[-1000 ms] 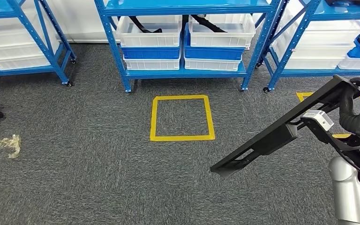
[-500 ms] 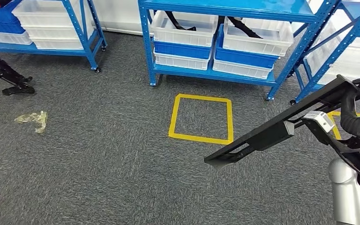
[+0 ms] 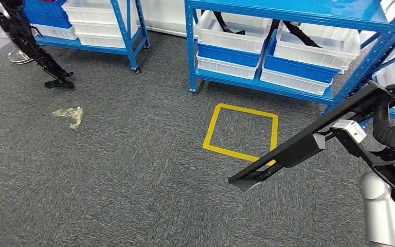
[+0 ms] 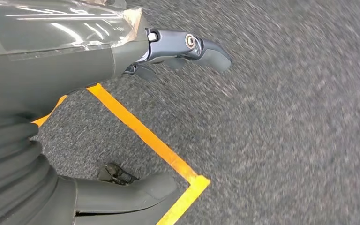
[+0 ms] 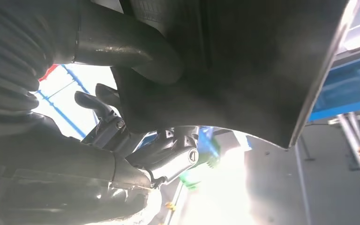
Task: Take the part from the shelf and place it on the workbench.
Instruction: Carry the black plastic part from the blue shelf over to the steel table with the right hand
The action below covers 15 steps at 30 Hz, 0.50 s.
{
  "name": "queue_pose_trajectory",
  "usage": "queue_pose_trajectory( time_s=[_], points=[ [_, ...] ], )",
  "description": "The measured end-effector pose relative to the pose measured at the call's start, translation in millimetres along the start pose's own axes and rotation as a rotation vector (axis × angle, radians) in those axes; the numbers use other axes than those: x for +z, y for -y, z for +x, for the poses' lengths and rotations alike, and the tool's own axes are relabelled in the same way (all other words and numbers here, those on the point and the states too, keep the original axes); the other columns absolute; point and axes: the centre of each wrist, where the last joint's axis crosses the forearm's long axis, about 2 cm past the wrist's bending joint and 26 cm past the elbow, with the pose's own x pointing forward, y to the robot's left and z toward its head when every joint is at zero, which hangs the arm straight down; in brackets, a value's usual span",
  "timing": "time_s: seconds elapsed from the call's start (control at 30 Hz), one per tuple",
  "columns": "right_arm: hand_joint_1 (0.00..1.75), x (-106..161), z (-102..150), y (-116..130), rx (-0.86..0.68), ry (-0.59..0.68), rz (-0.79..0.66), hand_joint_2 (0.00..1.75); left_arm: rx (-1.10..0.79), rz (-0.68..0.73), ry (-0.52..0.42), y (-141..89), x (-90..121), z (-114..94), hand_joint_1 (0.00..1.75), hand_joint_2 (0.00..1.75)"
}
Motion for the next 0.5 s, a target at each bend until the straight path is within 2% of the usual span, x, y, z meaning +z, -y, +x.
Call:
queue_pose_trajectory(
  time_s=[0.27, 0.5],
  points=[
    [1.75, -1.9, -14.4, 5.9, -0.05, 0.034, -0.026, 1.75, -0.01, 0.009, 0.014, -4.6, -4.6, 3.9, 0.0, 1.75],
    [1.75, 10.2, -30.6, 12.5, -0.046, 0.023, -0.014, 1.75, -0.008, 0.0, 0.027, -3.4, -5.6, 3.9, 0.0, 1.75]
  ],
)
